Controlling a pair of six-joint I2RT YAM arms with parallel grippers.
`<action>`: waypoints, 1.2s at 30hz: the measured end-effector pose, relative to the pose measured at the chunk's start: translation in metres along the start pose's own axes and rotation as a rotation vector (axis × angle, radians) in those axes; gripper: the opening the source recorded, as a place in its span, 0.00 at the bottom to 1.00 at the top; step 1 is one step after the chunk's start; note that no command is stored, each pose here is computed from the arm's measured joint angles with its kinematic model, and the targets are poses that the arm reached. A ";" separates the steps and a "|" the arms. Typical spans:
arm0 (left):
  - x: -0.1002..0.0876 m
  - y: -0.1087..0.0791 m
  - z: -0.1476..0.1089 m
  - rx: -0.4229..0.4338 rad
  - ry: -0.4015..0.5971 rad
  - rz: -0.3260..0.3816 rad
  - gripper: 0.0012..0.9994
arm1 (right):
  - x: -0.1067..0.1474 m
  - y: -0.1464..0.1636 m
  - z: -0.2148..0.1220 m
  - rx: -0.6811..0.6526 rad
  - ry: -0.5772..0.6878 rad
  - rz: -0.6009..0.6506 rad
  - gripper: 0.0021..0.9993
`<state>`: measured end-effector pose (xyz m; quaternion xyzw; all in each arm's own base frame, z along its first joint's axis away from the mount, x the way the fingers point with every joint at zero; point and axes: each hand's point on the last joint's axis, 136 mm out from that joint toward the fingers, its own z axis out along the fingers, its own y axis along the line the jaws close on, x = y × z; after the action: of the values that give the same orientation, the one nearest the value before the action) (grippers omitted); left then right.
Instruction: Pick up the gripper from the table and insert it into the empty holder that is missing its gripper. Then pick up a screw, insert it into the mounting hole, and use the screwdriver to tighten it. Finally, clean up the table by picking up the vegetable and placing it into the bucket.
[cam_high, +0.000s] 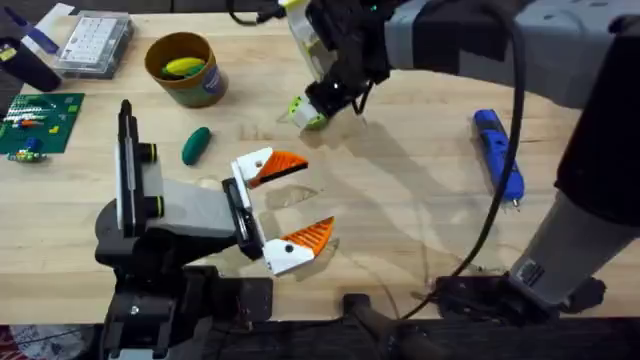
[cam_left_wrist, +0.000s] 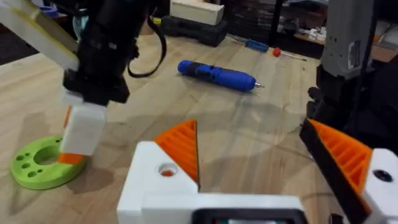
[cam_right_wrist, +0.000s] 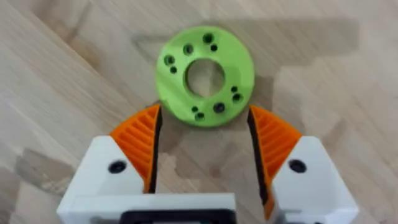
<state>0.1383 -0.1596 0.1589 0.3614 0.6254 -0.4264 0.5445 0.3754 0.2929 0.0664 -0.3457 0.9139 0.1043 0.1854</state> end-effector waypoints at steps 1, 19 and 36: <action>0.000 0.000 0.000 0.000 0.000 0.000 0.99 | -0.005 0.000 -0.002 0.001 -0.014 -0.001 0.75; 0.000 0.000 0.000 0.000 0.000 0.000 0.99 | -0.009 -0.002 0.008 0.002 -0.016 -0.017 0.44; 0.000 0.000 0.000 0.000 0.000 0.000 0.99 | -0.007 -0.002 0.012 0.004 -0.010 -0.024 0.24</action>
<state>0.1383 -0.1596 0.1589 0.3614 0.6254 -0.4264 0.5445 0.3850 0.2992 0.0586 -0.3555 0.9091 0.1018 0.1918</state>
